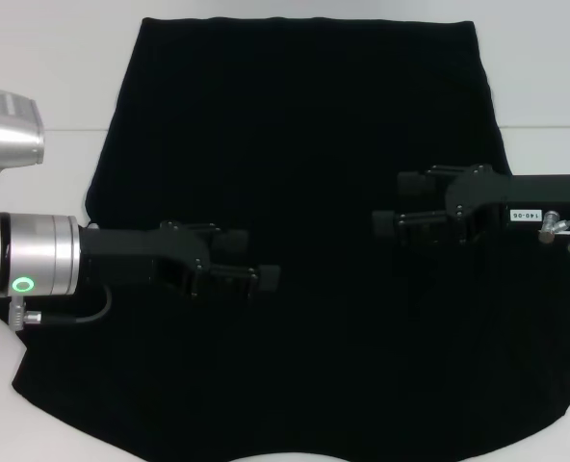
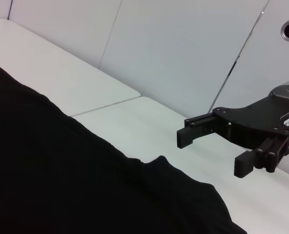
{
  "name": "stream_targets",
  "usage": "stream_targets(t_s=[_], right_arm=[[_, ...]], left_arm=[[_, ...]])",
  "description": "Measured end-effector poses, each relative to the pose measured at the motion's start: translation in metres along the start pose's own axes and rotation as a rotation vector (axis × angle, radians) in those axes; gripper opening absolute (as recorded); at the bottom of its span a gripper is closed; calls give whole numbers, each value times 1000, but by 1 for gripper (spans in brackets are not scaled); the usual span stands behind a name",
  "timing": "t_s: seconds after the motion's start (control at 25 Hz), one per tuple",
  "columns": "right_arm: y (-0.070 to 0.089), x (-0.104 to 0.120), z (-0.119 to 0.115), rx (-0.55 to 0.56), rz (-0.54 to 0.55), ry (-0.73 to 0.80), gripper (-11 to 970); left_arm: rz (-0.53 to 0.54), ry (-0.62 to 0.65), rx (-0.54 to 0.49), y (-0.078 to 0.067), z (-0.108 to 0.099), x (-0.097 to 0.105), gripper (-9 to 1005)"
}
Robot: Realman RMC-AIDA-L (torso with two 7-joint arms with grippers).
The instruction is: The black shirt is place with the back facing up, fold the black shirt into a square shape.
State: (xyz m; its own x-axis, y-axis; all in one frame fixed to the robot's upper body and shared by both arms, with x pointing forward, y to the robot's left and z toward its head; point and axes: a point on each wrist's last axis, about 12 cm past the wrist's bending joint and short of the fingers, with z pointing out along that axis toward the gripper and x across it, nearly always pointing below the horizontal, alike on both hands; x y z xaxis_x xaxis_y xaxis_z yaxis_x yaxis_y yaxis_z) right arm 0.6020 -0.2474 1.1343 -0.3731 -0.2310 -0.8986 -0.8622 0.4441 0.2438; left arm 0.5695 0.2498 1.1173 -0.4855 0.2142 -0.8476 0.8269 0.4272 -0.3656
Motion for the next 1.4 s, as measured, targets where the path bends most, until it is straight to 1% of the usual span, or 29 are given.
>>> stream_targets(t_s=[0.48,0.64,0.8,0.92,0.96,1.08,1.24,1.4], right_arm=[[0,-1,2,-5,-1,0,927],[-1,-2,2,7,0,-8,927],[-2,-4,3,14,7,-26,927],[-2,-5,4,18,14,-40,927],[-2,-5,5,20,15,-43,927],[-2,-5,7,29,18,-49,927],[-2,-7,7,29,18,-57,927],[-2,-9,8,29,16,-63,927]], left_arm=[[-2,8,-3,0,0,1,875],[-41,-22,-37,4,-10,3,875],[-160,-46,-121,15,-33,8,875],[-259,-33,-193,21,-51,14,875],[-259,-33,-193,21,-51,14,875],[-382,-10,-310,28,-78,23,875],[-488,-11,-405,33,-100,30,875],[-580,31,-479,35,-116,36,875]])
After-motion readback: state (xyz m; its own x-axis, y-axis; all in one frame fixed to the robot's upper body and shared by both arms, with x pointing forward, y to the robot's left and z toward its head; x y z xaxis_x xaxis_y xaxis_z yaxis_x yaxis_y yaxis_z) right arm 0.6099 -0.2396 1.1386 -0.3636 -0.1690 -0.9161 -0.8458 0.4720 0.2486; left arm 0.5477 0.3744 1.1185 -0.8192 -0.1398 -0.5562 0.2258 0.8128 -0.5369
